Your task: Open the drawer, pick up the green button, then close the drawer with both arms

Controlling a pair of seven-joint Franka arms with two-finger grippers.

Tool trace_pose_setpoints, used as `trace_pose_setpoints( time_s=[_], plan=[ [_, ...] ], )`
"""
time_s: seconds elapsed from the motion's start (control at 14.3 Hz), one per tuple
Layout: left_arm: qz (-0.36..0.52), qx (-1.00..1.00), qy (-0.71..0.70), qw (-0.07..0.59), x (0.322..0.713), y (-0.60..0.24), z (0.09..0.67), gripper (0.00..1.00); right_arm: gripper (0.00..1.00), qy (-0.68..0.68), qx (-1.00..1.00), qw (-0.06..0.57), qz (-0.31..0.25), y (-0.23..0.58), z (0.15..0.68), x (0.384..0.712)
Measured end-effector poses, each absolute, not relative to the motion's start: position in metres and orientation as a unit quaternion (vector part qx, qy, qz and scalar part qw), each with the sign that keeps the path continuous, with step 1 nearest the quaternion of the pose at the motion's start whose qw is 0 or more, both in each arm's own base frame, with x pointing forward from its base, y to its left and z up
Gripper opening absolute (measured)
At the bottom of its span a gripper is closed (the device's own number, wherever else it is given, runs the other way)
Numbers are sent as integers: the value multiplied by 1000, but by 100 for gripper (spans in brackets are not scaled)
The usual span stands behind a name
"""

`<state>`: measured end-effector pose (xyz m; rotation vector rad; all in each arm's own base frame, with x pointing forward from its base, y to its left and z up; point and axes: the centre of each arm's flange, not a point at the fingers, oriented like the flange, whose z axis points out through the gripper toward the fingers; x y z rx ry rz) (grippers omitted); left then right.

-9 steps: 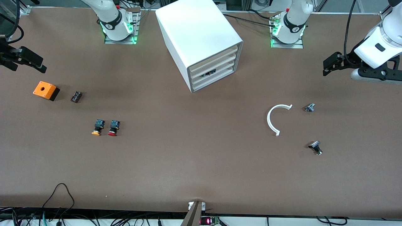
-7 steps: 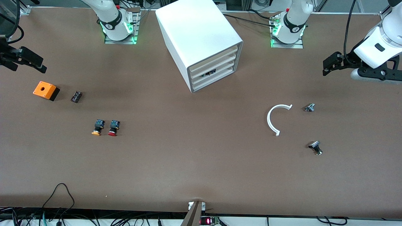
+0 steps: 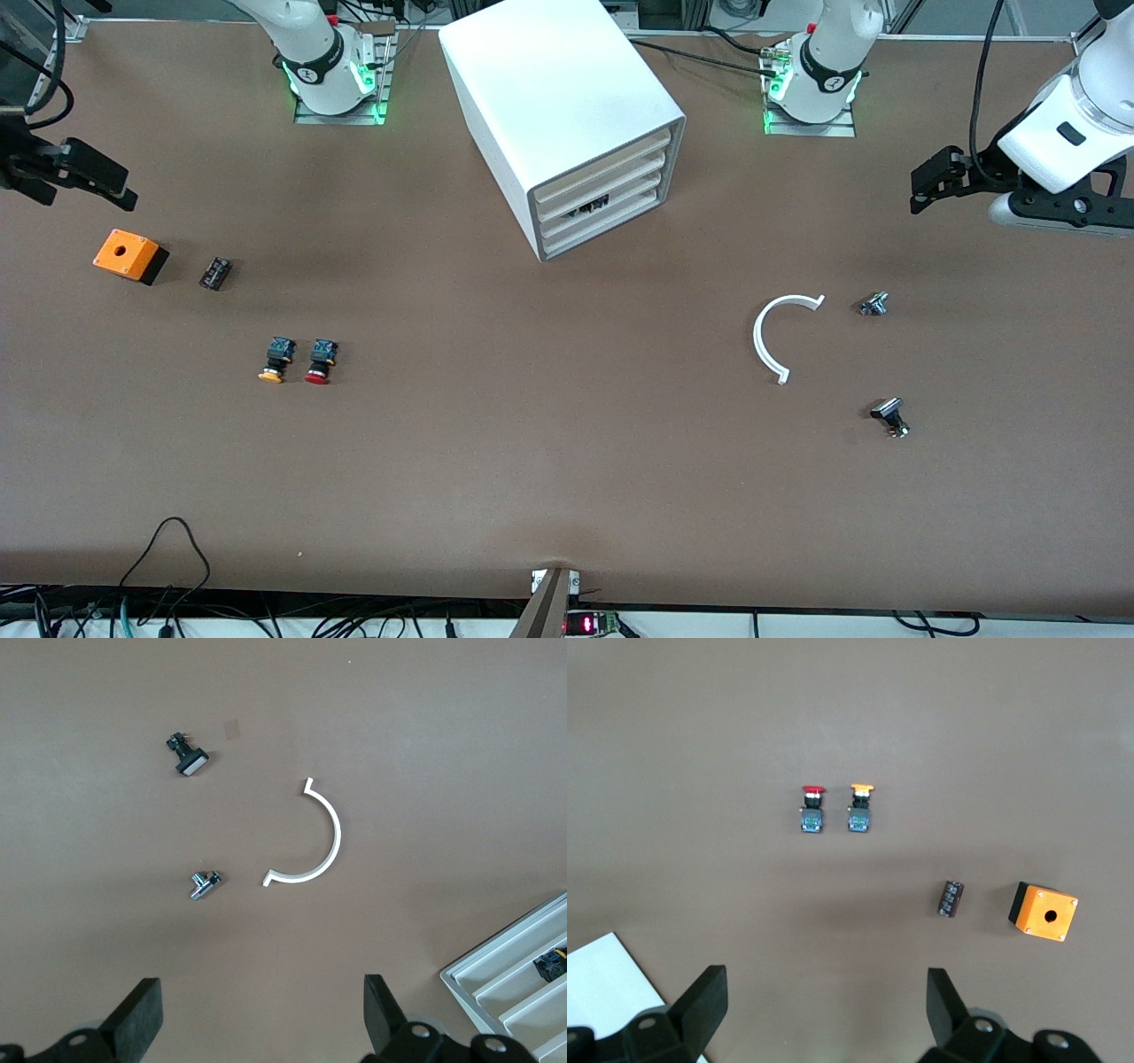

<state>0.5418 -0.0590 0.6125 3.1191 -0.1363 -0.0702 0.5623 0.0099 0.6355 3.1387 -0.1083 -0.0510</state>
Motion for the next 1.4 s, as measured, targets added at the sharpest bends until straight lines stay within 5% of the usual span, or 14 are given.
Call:
trace_pose_setpoints(
  time_s=[0.63, 1.12, 1.4],
  plan=[
    [-145, 985, -88, 13, 521, -106, 577, 100, 100, 3, 996, 14, -90, 57, 548, 594],
    [-295, 931, -98, 191, 551, -182, 439, 100, 100, -25, 995, 16, -92, 108, 504, 612],
    [-310, 904, -109, 273, 569, -217, 349, 100, 100, -57, 995, 20, -85, 138, 495, 613]
  ],
)
